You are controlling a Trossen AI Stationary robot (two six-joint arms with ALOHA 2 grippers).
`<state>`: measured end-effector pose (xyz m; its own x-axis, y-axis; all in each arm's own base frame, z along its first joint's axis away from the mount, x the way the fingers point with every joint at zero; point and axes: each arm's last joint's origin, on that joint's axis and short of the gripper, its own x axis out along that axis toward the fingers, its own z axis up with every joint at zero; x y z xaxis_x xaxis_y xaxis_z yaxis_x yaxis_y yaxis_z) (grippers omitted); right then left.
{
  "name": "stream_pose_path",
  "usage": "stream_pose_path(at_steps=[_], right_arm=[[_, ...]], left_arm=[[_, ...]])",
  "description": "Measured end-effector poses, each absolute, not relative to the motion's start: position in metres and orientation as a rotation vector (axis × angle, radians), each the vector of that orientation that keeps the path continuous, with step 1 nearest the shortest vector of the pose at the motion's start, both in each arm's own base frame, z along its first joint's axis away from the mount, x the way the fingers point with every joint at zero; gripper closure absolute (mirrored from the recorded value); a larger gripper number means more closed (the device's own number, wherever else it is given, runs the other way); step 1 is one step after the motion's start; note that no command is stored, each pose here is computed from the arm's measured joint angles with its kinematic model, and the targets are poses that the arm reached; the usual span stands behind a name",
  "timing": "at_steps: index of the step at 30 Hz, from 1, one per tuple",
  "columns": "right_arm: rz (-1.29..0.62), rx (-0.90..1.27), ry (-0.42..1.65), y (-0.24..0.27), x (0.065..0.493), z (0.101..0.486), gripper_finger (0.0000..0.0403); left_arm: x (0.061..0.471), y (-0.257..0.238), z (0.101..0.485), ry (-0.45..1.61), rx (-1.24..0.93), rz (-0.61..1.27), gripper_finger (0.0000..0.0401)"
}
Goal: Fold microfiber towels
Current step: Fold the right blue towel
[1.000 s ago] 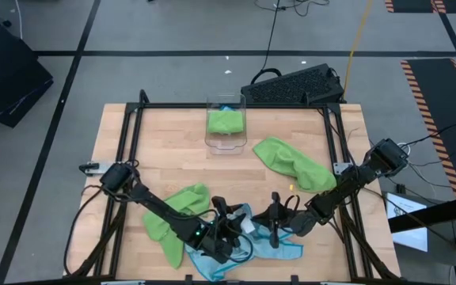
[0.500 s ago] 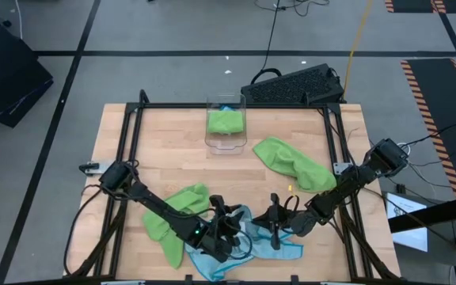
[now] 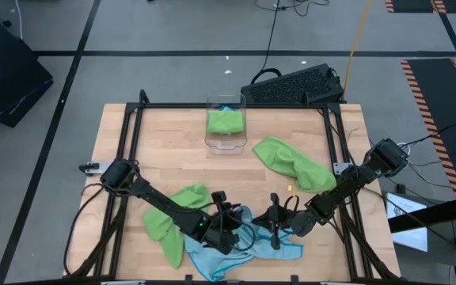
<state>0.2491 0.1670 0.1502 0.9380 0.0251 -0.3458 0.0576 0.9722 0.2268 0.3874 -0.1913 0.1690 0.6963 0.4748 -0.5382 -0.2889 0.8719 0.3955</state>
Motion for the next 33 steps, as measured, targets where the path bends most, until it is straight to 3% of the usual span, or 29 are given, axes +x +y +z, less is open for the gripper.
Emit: stream_pose_path(at_steps=[8, 23, 28, 33], right_arm=[[-0.014, 0.230, 0.355, 0.167, 0.249, 0.150, 0.0401], [-0.013, 0.231, 0.356, 0.167, 0.249, 0.150, 0.0401], [-0.013, 0.230, 0.356, 0.167, 0.249, 0.150, 0.0401], [-0.012, 0.222, 0.356, 0.167, 0.249, 0.150, 0.0401]], left_arm=[[0.363, -0.192, 0.197, 0.724, 0.199, 0.444, 0.0251], [0.380, -0.168, 0.184, 0.700, 0.100, 0.418, 0.0151], [0.390, -0.155, 0.184, 0.741, 0.063, 0.324, 0.0150], [0.394, -0.151, 0.185, 0.751, 0.087, 0.262, 0.0189]])
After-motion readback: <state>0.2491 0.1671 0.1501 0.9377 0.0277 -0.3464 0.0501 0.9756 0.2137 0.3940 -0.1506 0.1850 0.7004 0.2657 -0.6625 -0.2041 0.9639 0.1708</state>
